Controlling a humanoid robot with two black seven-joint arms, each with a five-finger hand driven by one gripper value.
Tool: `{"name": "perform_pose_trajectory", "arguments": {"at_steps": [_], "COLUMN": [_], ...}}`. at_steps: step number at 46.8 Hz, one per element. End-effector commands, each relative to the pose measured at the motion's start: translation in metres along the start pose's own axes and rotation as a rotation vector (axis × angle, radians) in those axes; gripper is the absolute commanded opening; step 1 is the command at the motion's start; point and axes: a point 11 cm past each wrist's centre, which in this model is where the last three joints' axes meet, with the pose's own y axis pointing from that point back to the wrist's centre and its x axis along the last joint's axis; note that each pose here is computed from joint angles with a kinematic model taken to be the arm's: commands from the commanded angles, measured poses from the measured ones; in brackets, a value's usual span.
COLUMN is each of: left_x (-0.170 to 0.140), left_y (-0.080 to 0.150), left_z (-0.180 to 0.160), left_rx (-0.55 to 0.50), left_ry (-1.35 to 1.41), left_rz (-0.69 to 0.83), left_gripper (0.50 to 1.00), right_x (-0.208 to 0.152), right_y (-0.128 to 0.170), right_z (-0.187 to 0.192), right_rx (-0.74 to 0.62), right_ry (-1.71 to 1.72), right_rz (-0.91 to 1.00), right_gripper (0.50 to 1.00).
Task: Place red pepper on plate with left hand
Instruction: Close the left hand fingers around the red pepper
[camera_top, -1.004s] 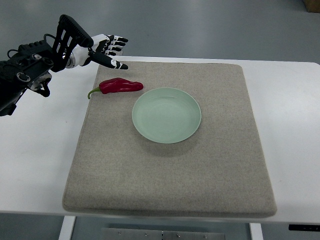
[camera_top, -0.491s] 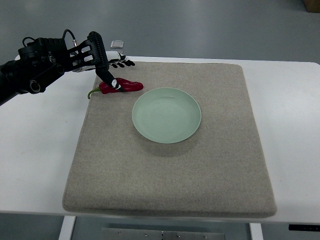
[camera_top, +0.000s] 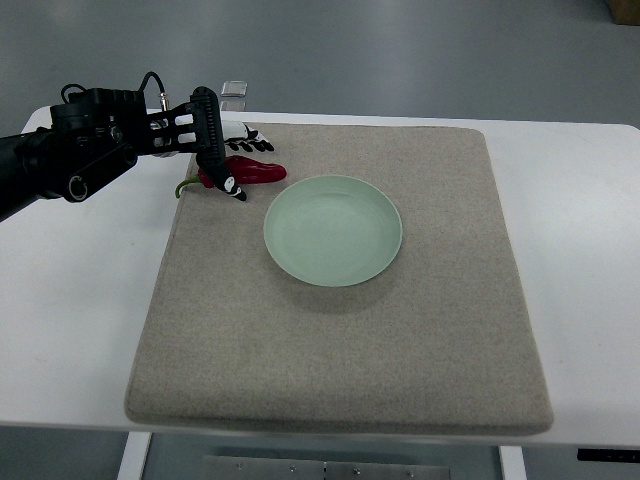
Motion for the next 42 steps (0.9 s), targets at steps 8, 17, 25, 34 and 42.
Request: {"name": "perform_pose_trajectory", "arguments": {"at_steps": [8, 17, 25, 34, 42], "left_x": [-0.0002, -0.0002, -0.0016, -0.0042, -0.0050], "left_y": [-0.0020, -0.0020, -0.0023, -0.0031, -0.0035], "left_z": [-0.0009, -0.0002, -0.0005, -0.0015, -0.0013], "left_rx": [0.019, 0.012, 0.013, 0.023, 0.024], "left_ry": [-0.093, -0.091, -0.096, -0.122, -0.130], "left_rz": [0.026, 0.026, 0.022, 0.010, 0.006], "left_gripper": [0.926, 0.954, 0.941, 0.864, 0.821], "right_x": [0.0000, 0.0000, 0.0000, 0.0000, 0.0000], "right_y": [0.0000, 0.0000, 0.0000, 0.0000, 0.0000], "right_z": [0.0000, 0.0000, -0.0001, -0.0001, 0.0000], "right_rx": [0.000, 0.000, 0.000, 0.000, 0.000], "right_ry": [0.000, 0.000, -0.001, -0.001, 0.000], "right_rz": [0.000, 0.000, 0.000, 0.000, 0.000], "right_gripper": [0.932, 0.932, 0.932, 0.932, 0.932]}}
